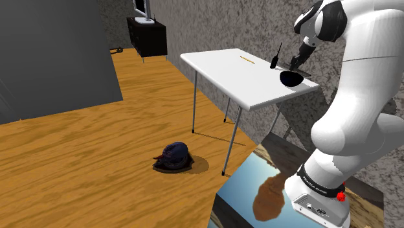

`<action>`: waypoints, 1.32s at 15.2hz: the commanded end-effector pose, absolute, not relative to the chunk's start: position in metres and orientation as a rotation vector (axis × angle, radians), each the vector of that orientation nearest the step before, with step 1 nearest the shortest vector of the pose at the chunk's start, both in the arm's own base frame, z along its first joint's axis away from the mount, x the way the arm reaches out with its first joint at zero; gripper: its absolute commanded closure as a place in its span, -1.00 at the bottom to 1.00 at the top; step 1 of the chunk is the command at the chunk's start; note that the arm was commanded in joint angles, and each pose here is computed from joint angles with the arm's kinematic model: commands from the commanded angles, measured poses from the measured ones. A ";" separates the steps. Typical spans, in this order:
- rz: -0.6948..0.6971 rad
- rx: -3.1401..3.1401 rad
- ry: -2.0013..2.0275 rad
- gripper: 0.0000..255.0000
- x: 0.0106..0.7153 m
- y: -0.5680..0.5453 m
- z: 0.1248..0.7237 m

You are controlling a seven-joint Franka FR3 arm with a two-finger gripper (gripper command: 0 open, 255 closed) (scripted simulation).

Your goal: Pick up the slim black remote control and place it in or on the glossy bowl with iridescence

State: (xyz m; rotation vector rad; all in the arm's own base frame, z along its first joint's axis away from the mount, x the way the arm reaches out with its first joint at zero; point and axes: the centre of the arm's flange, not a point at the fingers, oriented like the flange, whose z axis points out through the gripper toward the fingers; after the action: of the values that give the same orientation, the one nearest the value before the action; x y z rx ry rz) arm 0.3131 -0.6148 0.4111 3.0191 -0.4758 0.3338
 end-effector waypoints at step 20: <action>0.334 3.019 -0.476 -1.00 0.303 -0.610 0.460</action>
State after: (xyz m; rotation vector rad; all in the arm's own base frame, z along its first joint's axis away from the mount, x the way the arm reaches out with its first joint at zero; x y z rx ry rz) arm 0.3029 -0.6099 0.4598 3.0188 -0.4757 0.3342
